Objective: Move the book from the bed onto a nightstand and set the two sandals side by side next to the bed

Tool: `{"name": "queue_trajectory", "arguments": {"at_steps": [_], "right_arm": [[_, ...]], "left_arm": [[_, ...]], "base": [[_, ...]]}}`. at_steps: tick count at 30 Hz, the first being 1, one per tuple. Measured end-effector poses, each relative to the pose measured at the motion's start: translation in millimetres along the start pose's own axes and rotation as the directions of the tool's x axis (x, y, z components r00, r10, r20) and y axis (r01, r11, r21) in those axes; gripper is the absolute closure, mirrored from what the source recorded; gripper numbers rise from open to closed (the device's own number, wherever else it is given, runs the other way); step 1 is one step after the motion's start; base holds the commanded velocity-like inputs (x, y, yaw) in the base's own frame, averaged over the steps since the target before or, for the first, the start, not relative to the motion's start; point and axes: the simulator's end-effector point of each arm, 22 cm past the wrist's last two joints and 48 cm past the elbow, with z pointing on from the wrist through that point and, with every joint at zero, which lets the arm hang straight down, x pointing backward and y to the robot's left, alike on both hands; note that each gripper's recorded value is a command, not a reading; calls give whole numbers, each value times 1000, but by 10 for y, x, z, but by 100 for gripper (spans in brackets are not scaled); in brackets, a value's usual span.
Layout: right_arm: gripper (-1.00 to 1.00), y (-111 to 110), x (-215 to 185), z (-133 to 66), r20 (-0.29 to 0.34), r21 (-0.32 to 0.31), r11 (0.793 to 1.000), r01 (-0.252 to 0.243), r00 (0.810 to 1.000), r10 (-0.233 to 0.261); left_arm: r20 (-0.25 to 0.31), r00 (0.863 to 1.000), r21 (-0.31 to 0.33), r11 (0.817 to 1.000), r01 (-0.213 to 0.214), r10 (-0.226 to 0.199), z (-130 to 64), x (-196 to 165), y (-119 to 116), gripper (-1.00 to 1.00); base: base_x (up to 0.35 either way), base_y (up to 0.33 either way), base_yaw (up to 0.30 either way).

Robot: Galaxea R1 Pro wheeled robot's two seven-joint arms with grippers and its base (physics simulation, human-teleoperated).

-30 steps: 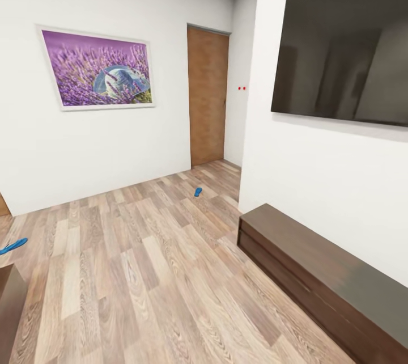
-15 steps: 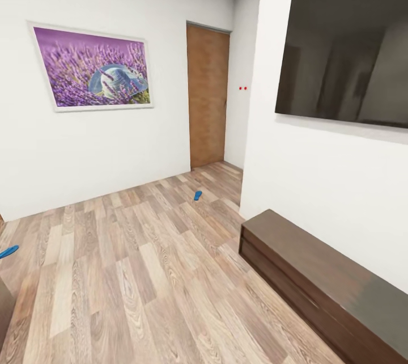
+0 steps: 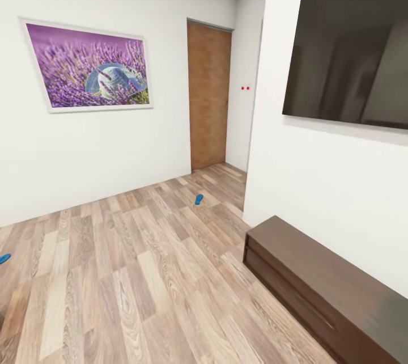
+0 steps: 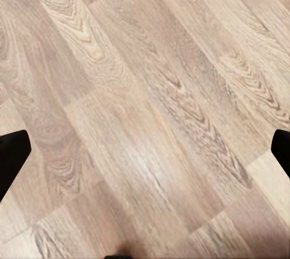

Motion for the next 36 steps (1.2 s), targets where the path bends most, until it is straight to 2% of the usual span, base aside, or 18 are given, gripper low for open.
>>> {"name": "queue_trajectory", "arguments": {"at_steps": [25,36], "right_arm": [[-100,0,-1,0,0,0,1000,0,1000,0],[-100,0,-1,0,0,0,1000,0,1000,0]], "left_arm": [[0,1000,0,1000,0,0,0,1,0,-100],[0,1000,0,1000,0,0,0,2,0,-100]], "base": [[263,124,0],[265,25,0]]}}
